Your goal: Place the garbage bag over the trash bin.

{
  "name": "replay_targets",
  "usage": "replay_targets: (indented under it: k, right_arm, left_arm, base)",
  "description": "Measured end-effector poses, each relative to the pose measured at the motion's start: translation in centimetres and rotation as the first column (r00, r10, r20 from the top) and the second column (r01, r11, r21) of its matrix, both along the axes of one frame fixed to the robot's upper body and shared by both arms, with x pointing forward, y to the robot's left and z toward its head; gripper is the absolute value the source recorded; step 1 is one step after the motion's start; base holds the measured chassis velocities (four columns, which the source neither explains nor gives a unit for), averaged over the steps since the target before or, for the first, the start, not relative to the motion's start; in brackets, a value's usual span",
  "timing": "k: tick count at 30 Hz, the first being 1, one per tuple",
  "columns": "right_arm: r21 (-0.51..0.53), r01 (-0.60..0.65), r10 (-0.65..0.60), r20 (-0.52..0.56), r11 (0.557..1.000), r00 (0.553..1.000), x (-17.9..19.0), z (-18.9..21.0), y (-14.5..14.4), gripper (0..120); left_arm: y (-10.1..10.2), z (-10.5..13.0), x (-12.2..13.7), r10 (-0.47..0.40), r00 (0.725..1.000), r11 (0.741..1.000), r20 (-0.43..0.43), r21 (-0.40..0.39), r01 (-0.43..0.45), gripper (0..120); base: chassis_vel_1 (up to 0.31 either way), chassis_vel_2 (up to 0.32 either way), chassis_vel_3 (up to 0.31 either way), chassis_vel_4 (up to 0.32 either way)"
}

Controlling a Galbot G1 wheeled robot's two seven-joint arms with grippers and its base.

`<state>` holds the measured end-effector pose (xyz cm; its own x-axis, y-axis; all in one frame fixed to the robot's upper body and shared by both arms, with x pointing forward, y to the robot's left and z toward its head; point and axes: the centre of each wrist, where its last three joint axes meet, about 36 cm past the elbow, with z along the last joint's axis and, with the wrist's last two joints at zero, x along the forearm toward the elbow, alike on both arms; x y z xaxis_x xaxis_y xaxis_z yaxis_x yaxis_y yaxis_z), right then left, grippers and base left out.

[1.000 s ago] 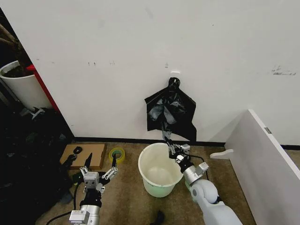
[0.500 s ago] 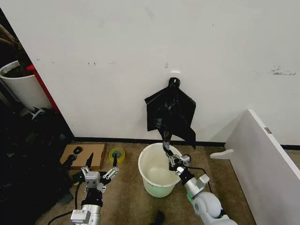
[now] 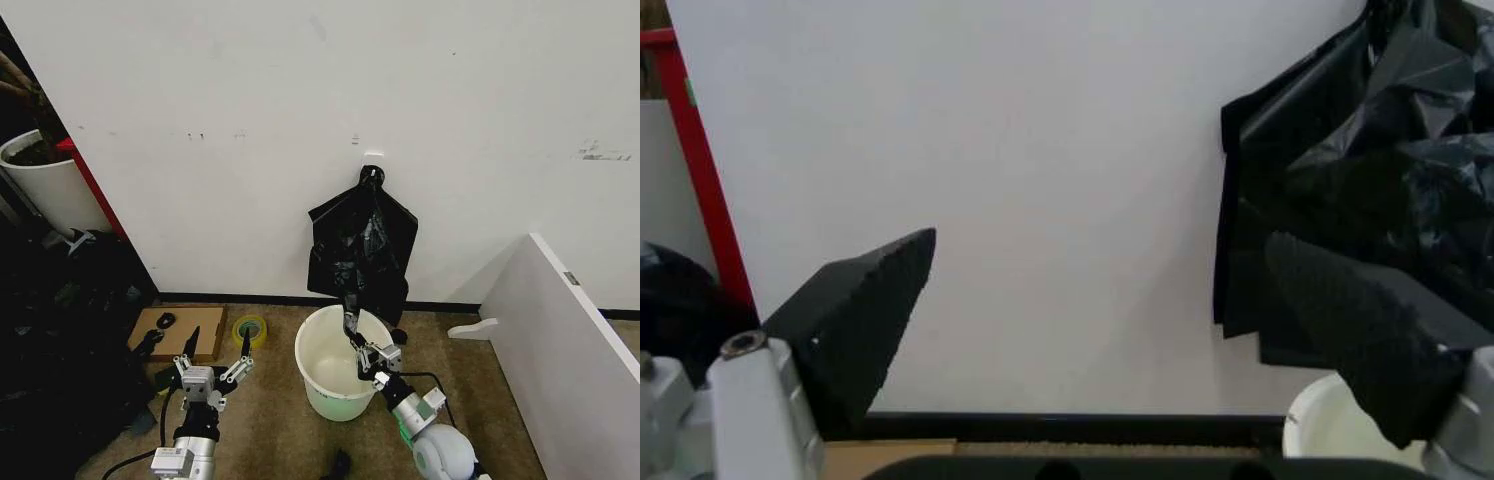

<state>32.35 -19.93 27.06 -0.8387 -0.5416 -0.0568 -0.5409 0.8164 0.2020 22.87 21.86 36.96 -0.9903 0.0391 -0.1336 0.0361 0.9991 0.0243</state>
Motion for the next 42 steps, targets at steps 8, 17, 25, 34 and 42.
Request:
replay_targets:
  k: [8, 17, 25, 34, 42]
  right_arm:
    - [0.0, -0.017, 0.017, 0.008, 1.0, 1.0, -1.5, 0.7, 0.5, 0]
    - [-0.019, -0.041, 0.041, 0.003, 0.999, 0.999, -3.4, 0.3, 0.8, 0]
    - [-0.018, -0.057, 0.057, 0.005, 0.998, 0.998, -4.4, 0.3, 1.6, 0]
    - [-0.013, -0.063, 0.063, 0.011, 0.998, 0.998, -5.3, 0.4, 2.3, 0]
    - [0.001, -0.053, 0.053, 0.008, 0.999, 0.999, -5.9, 0.3, 2.8, 0]
  left_arm:
    - [0.0, 0.0, 0.0, 0.0, 1.0, 1.0, 0.001, 0.0, 0.0, 98]
    - [-0.1, -0.1, 0.0, -0.001, 1.0, 1.0, 0.0, 0.001, 0.001, 98]
    - [-0.1, -0.1, -0.1, -0.002, 1.0, 1.0, -0.001, 0.0, 0.002, 98]
    - [-0.1, -0.2, -0.1, -0.003, 1.0, 1.0, -0.001, 0.0, 0.003, 98]
    - [-0.2, -0.3, -0.1, -0.006, 1.0, 1.0, -0.002, -0.001, 0.006, 98]
  base:
    - [0.0, 0.0, 0.0, 0.0]
    - [0.0, 0.0, 0.0, 0.0]
    - [0.0, 0.0, 0.0, 0.0]
    - [0.0, 0.0, 0.0, 0.0]
    - [0.0, 0.0, 0.0, 0.0]
